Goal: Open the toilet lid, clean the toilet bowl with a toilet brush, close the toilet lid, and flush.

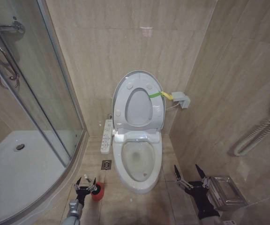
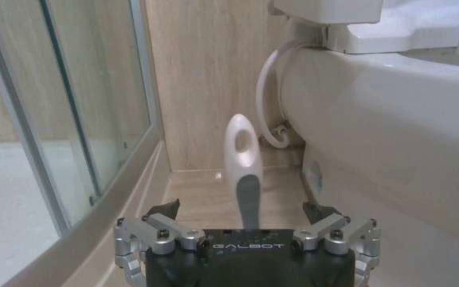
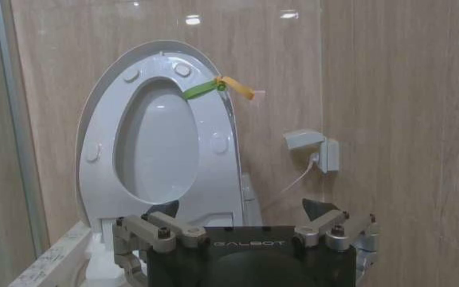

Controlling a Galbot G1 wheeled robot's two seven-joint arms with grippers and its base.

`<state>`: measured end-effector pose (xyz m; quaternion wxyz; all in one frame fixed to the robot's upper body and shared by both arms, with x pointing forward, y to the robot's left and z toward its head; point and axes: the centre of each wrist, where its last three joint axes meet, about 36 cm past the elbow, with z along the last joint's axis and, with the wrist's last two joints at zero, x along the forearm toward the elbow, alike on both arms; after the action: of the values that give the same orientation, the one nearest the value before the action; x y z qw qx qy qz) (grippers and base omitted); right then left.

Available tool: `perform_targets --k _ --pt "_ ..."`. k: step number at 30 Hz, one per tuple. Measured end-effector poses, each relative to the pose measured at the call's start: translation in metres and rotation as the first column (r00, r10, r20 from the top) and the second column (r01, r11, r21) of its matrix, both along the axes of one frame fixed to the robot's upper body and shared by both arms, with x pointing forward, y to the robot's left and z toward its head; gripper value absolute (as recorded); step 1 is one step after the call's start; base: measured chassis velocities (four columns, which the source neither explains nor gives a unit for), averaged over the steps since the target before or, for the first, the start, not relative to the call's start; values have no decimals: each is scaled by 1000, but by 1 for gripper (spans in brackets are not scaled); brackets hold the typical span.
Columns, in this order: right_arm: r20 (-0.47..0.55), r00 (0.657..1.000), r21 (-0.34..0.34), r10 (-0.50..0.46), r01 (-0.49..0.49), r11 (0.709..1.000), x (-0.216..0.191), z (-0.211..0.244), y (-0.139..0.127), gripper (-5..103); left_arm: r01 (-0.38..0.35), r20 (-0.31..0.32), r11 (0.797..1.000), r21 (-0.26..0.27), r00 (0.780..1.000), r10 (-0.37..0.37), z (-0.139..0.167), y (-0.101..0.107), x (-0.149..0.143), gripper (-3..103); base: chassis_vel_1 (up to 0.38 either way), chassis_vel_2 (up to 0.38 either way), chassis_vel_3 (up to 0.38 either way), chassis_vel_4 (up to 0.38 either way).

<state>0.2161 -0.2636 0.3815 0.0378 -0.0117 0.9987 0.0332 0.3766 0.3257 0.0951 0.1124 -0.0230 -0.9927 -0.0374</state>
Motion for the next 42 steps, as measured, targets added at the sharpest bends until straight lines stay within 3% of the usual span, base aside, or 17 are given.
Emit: perform_targets --k 31,32,38,39,42 --pt "0 1000 0 0 0 1000 0 0 0 100 8 6 1000 -2 1000 -8 3 -4 7 97 0 0 0 0" --pt "0 1000 0 0 0 1000 0 0 0 100 9 5 1000 -2 1000 -9 3 -3 7 79 0 0 0 0" --pt "0 1000 0 0 0 1000 0 0 0 100 13 -2 1000 -1 1000 -13 4 -2 6 79 0 0 0 0" --pt "0 1000 0 0 0 1000 0 0 0 100 14 -4 1000 -1 1000 -14 3 -2 6 52 0 0 0 0" --pt "0 1000 0 0 0 1000 0 0 0 100 14 -7 1000 -2 1000 -14 3 -2 5 52 0 0 0 0"
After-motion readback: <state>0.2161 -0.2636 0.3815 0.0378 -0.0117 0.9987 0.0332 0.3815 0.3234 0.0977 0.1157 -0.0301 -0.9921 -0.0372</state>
